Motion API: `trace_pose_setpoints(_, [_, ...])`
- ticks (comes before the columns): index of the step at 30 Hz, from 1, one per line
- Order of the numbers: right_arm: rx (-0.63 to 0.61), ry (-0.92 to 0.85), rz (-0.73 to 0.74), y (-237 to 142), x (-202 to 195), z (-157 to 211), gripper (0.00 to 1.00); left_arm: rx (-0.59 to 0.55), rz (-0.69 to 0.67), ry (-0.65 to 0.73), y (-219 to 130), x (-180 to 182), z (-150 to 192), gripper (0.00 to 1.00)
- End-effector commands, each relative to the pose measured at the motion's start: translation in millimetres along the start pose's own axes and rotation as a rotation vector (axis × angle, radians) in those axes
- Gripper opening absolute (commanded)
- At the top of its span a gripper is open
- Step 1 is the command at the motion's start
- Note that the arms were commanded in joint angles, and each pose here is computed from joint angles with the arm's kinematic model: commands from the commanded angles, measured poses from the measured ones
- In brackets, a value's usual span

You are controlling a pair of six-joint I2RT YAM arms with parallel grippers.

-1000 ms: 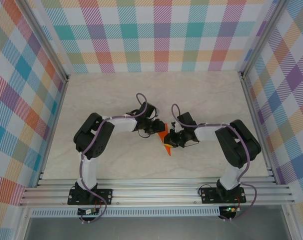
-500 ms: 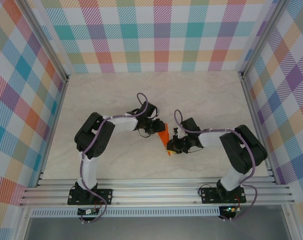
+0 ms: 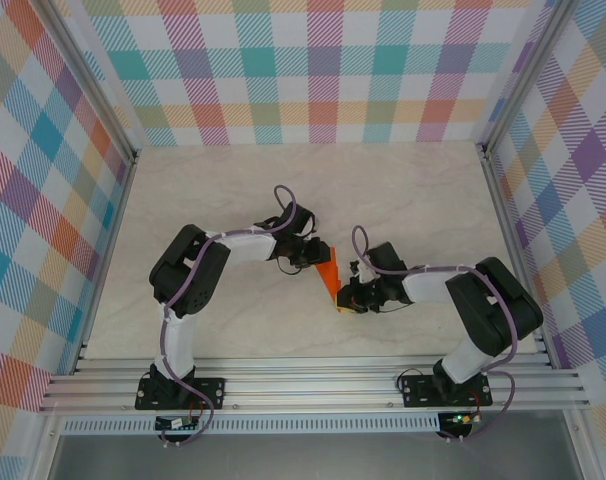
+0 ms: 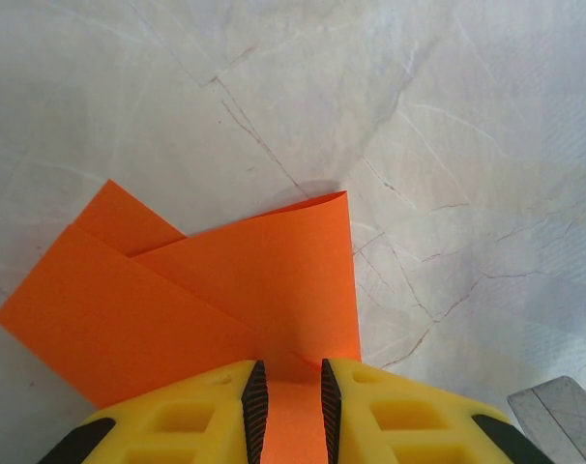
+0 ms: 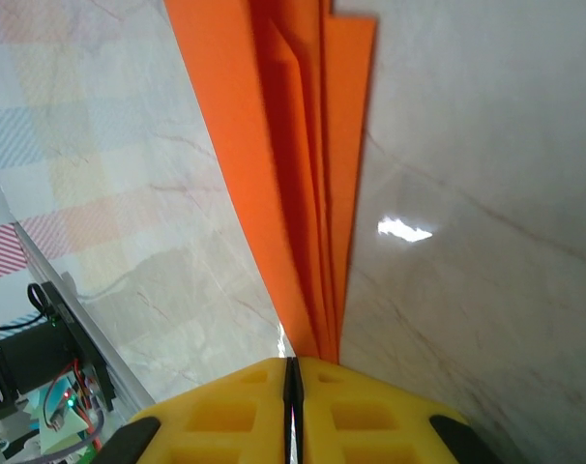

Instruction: Fold a paper plane with a square sheet of paper (pick it up from the middle)

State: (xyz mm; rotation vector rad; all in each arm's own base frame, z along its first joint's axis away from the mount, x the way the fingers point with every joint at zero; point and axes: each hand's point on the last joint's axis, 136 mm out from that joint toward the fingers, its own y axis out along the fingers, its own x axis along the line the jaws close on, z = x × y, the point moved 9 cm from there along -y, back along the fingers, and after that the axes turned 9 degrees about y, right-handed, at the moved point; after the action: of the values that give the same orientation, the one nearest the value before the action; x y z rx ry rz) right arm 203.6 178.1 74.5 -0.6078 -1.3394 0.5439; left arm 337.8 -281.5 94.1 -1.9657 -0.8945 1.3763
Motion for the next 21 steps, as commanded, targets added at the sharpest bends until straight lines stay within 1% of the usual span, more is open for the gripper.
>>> trace_pose_setpoints(1, [0.149,0.107,0.115,-1,-29,33,0.11,0.052,-0.109,-0.036,15,23,12,0.26])
trace_pose_setpoints(4, [0.151,0.094,0.123,-4,-27,34,0.11,0.054,-0.103,-0.034,15,22,13,0.26])
trace_pose_setpoints(7, [0.112,0.08,0.139,-9,-22,32,0.11,0.046,-0.084,-0.029,11,18,11,0.27])
trace_pose_setpoints(10, [0.014,0.048,0.161,-20,-13,26,0.13,0.024,-0.062,-0.013,0,9,9,0.29])
trace_pose_setpoints(13, [-0.121,0.008,0.217,-38,-1,18,0.18,-0.021,-0.032,0.013,-19,-8,5,0.35])
trace_pose_setpoints(15, [-0.23,-0.024,0.245,-53,8,14,0.27,-0.057,-0.026,0.03,-34,-20,1,0.42])
trace_pose_setpoints(17, [-0.322,-0.045,0.267,-66,15,11,0.33,-0.085,-0.024,0.043,-48,-29,0,0.47])
trace_pose_setpoints(19, [-0.402,-0.057,0.28,-77,19,10,0.41,-0.112,-0.039,0.044,-60,-34,0,0.53])
trace_pose_setpoints(21, [-0.466,-0.068,0.275,-85,23,9,0.47,-0.134,-0.048,0.035,-71,-37,4,0.58])
